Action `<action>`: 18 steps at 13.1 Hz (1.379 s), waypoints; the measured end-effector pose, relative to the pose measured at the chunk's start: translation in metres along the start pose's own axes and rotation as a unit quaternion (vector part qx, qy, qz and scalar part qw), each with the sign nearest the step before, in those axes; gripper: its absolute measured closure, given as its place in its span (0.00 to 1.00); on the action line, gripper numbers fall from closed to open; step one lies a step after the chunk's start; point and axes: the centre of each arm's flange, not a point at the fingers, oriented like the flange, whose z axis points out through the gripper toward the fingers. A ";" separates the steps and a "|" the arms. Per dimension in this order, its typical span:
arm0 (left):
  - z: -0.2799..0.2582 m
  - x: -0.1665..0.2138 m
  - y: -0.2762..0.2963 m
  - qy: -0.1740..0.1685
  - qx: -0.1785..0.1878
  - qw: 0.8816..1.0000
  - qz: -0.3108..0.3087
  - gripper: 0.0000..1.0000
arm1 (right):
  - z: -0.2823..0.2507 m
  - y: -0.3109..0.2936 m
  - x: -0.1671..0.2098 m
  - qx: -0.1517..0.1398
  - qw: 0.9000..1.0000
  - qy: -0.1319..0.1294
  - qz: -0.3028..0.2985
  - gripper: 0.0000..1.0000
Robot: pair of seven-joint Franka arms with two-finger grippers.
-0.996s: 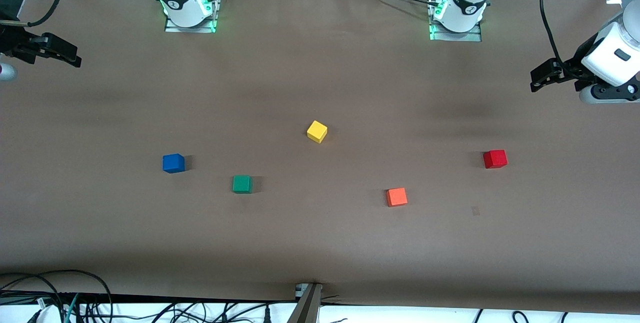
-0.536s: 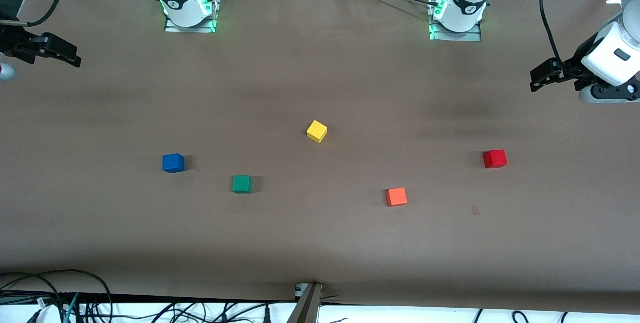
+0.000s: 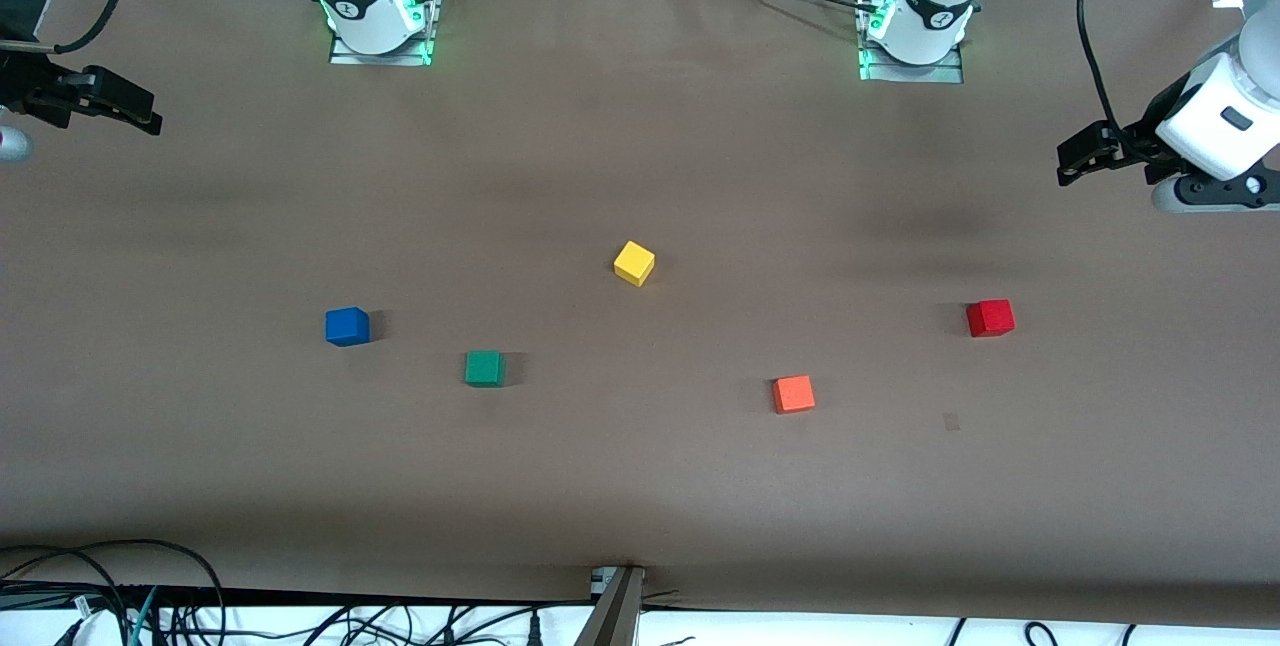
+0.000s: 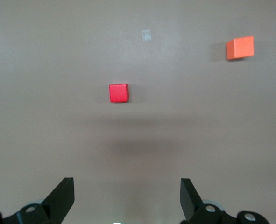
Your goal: Pass red block to right arm, stack on blue
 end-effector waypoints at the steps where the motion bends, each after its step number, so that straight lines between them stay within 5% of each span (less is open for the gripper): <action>1: 0.008 0.002 0.000 -0.012 0.001 1.000 0.000 0.00 | 0.000 0.000 0.000 0.000 1.000 0.000 0.000 0.00; 6: 0.076 0.043 -0.022 -0.054 -0.001 0.998 -0.019 0.00 | 0.002 0.000 0.002 0.000 1.000 -0.002 0.000 0.00; 11: 0.202 0.104 -0.066 -0.015 -0.013 0.999 -0.036 0.00 | 0.003 0.000 0.003 0.000 1.000 -0.003 0.000 0.00; 18: 0.319 0.082 -0.050 0.035 -0.017 0.999 -0.019 0.00 | 0.005 0.000 0.004 0.000 1.000 -0.004 0.000 0.00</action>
